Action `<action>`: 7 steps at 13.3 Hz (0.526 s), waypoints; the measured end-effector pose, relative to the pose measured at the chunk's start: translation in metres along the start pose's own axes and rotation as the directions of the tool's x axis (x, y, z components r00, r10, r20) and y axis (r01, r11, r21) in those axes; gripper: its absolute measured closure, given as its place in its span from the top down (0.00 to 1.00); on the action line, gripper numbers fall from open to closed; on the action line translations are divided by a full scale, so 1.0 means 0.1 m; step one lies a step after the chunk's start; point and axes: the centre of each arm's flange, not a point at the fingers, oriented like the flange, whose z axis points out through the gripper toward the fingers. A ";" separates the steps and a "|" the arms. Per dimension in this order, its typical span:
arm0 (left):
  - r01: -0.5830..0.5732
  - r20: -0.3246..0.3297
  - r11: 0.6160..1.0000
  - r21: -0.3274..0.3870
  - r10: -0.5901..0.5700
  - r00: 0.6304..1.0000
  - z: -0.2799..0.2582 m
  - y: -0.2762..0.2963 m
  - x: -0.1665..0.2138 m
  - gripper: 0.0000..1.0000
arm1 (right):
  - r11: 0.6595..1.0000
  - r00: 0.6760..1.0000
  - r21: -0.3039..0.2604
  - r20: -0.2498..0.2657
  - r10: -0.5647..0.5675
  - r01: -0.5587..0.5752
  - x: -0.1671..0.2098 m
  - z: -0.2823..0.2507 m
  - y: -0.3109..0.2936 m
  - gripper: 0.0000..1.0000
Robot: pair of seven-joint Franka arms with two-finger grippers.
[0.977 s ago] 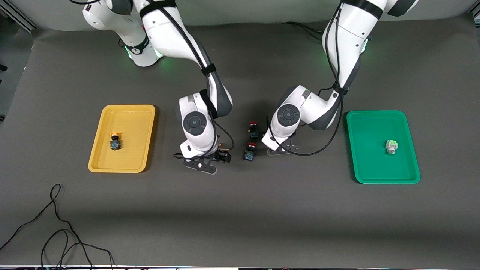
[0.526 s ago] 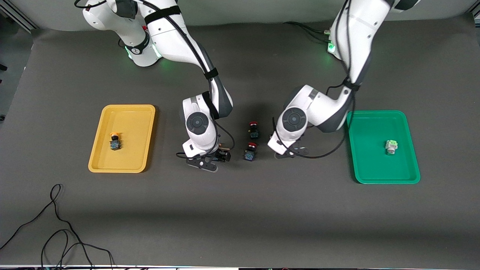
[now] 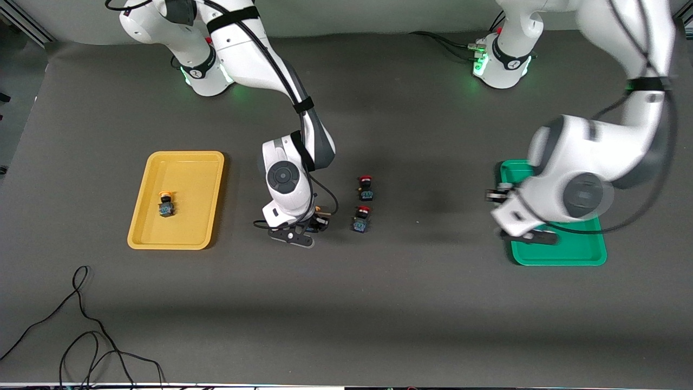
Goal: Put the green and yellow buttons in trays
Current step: 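Grasp the orange button with the right gripper while the left grasps the white, then place the buttons in the trays with both grippers and open them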
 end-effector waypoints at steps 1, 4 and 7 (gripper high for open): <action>-0.032 0.008 0.999 -0.003 0.032 0.999 0.05 -0.29 0.00 0.41 | 1.000 1.000 0.005 0.027 -0.002 0.002 0.01 -0.17 -0.01 0.41; -0.073 0.013 0.997 -0.020 0.073 0.997 0.31 -0.81 0.00 0.41 | 0.999 0.993 0.032 0.117 -0.016 0.013 0.14 -0.90 0.12 0.41; -0.102 -0.019 0.995 -0.025 0.101 0.995 0.67 -0.97 0.01 0.41 | 0.990 0.973 0.031 0.183 -0.142 0.139 0.43 -1.58 0.65 0.41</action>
